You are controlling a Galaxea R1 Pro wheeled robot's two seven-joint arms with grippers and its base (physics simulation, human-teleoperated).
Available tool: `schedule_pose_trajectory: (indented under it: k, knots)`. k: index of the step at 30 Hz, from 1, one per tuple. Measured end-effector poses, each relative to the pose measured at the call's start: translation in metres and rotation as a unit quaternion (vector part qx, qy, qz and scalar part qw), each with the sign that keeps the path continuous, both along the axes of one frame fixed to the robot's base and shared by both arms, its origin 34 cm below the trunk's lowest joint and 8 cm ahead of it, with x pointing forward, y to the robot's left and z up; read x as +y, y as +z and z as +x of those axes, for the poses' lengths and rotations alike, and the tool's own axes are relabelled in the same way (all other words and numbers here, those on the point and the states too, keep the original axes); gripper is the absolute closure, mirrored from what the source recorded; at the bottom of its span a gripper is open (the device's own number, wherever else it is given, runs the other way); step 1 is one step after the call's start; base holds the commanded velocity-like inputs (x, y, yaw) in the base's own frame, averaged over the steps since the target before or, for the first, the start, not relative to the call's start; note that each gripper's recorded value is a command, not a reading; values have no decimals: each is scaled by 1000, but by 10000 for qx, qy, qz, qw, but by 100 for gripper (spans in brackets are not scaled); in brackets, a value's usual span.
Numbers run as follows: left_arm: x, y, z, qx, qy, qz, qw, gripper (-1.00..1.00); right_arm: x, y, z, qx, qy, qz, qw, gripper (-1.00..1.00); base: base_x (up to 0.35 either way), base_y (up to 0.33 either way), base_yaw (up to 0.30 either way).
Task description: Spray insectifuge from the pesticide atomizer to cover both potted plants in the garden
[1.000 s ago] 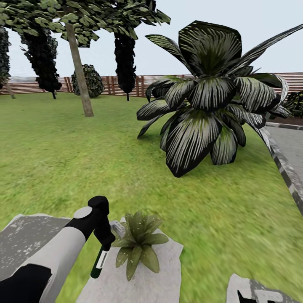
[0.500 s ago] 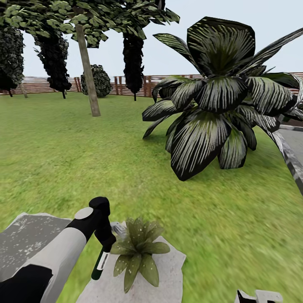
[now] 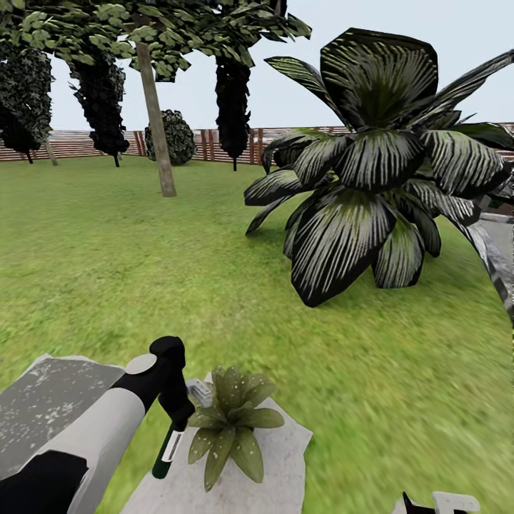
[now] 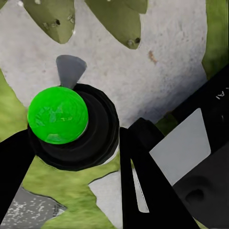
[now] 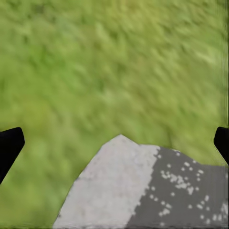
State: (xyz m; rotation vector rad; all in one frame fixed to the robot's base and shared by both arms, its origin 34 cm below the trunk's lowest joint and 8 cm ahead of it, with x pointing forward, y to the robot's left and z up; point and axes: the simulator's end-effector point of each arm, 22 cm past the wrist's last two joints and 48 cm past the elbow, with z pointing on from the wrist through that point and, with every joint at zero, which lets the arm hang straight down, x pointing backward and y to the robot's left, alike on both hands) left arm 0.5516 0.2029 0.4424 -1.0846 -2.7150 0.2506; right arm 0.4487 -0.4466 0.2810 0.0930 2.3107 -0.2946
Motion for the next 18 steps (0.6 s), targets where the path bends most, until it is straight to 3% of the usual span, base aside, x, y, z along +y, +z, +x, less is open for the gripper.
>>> schedule_pose_trajectory:
  k: [4,11,18]
  knots:
    - [0,0,0,-2,6,2,10000,100,0,0,0,2,1,4,10000,-100,-236,-199,81]
    - [0,1,0,-15,15,7,10000,100,1,1,1,-13,1,6,10000,-100,-242,-199,247]
    - [-2,3,0,-33,12,-7,10000,100,1,3,2,-37,2,6,10000,-100,-47,-255,262]
